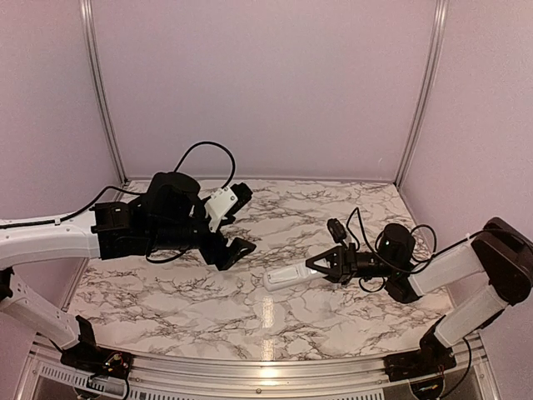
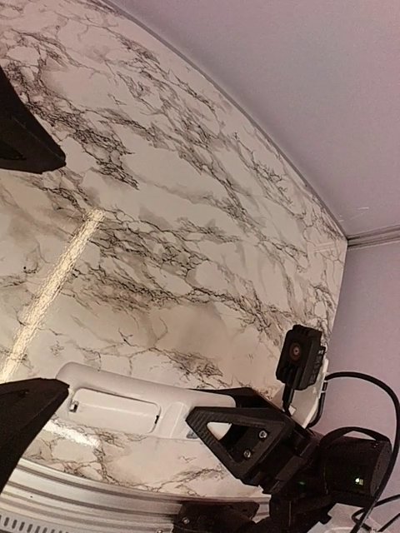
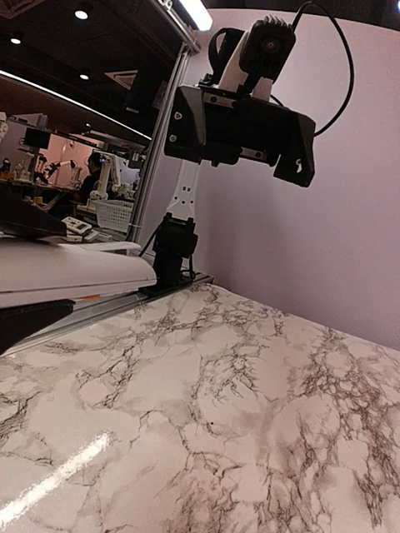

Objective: Load the batteries into the remote control
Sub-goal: Load the battery cover onto the remote control without the battery cover.

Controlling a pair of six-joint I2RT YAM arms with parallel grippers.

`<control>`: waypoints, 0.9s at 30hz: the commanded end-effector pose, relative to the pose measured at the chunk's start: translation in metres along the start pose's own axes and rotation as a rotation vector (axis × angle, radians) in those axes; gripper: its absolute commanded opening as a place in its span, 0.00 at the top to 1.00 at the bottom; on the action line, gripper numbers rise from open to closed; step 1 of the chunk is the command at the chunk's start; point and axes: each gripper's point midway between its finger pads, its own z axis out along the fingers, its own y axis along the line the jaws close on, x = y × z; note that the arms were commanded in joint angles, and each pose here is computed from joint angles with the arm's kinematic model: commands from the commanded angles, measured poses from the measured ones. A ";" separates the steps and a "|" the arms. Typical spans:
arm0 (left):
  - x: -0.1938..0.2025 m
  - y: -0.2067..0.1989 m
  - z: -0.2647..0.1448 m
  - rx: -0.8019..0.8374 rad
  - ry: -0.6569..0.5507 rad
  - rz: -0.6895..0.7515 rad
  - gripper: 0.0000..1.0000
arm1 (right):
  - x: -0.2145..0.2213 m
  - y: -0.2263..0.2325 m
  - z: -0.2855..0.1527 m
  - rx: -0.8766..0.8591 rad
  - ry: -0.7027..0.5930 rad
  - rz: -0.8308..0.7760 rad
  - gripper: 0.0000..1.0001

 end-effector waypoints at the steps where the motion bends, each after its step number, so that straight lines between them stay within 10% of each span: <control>1: 0.036 -0.009 0.019 0.027 0.117 -0.031 0.15 | -0.012 0.023 0.003 -0.043 -0.001 -0.082 1.00; 27: 0.064 -0.042 0.046 0.127 0.256 0.035 0.39 | -0.014 0.010 0.006 -0.006 -0.006 -0.027 1.00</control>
